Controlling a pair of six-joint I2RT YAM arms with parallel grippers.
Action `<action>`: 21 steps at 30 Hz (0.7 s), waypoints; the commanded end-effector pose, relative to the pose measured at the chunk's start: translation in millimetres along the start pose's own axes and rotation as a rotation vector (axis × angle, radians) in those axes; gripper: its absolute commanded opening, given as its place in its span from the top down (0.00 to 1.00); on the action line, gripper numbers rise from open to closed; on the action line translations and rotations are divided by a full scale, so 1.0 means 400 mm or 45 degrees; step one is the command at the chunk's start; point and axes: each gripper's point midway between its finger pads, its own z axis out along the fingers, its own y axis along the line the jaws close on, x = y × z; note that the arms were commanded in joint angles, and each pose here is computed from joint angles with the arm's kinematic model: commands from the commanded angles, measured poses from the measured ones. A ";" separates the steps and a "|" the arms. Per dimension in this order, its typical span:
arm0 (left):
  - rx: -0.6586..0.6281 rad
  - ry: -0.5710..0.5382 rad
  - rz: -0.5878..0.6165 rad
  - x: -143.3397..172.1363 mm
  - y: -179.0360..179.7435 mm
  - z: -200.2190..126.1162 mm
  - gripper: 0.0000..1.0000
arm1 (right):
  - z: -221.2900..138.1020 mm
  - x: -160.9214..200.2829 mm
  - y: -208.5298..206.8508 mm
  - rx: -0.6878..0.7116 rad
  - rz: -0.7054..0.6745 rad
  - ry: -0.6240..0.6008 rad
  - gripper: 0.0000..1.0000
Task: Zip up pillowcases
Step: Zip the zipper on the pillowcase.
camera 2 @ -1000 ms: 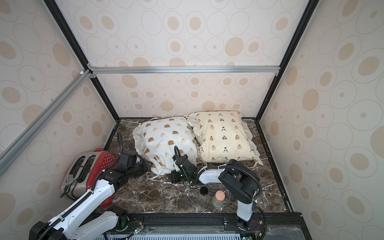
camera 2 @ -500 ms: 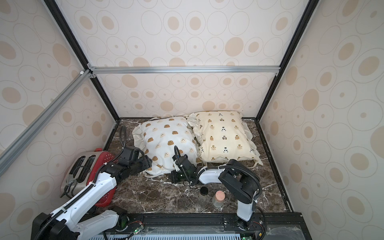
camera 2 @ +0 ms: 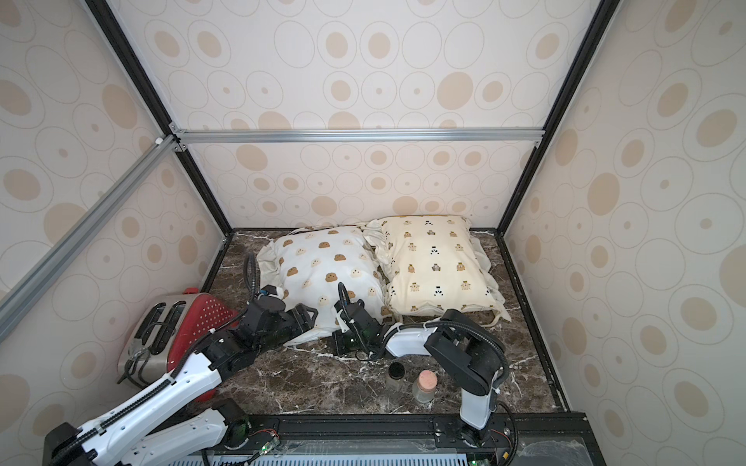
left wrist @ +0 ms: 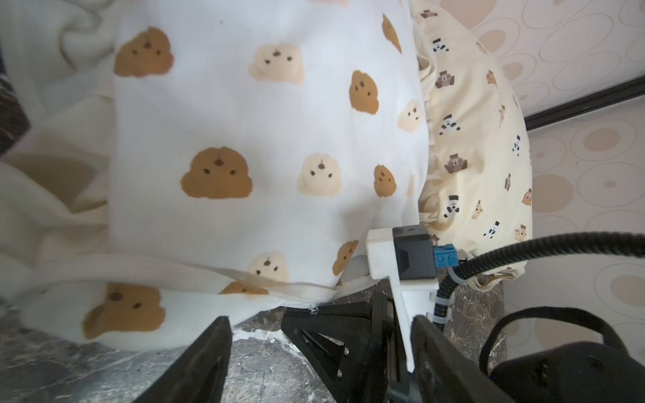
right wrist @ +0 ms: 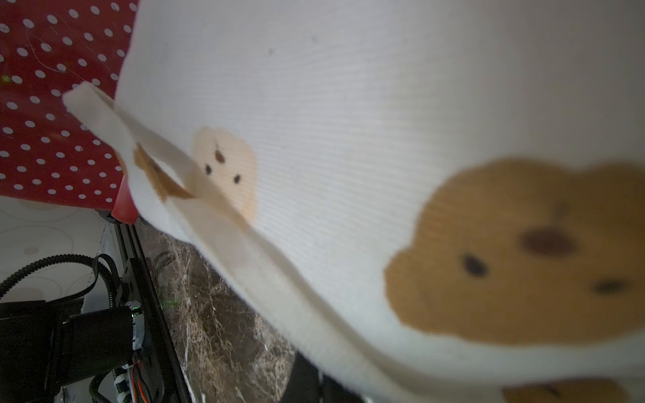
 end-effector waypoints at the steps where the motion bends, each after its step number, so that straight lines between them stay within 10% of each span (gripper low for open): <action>1: 0.020 -0.088 -0.168 -0.016 0.004 0.026 0.20 | -0.001 -0.012 0.012 -0.010 -0.012 -0.019 1.00; 21: -0.121 -0.315 -0.442 -0.083 0.157 0.067 0.34 | -0.009 -0.021 0.034 -0.055 -0.068 -0.036 1.00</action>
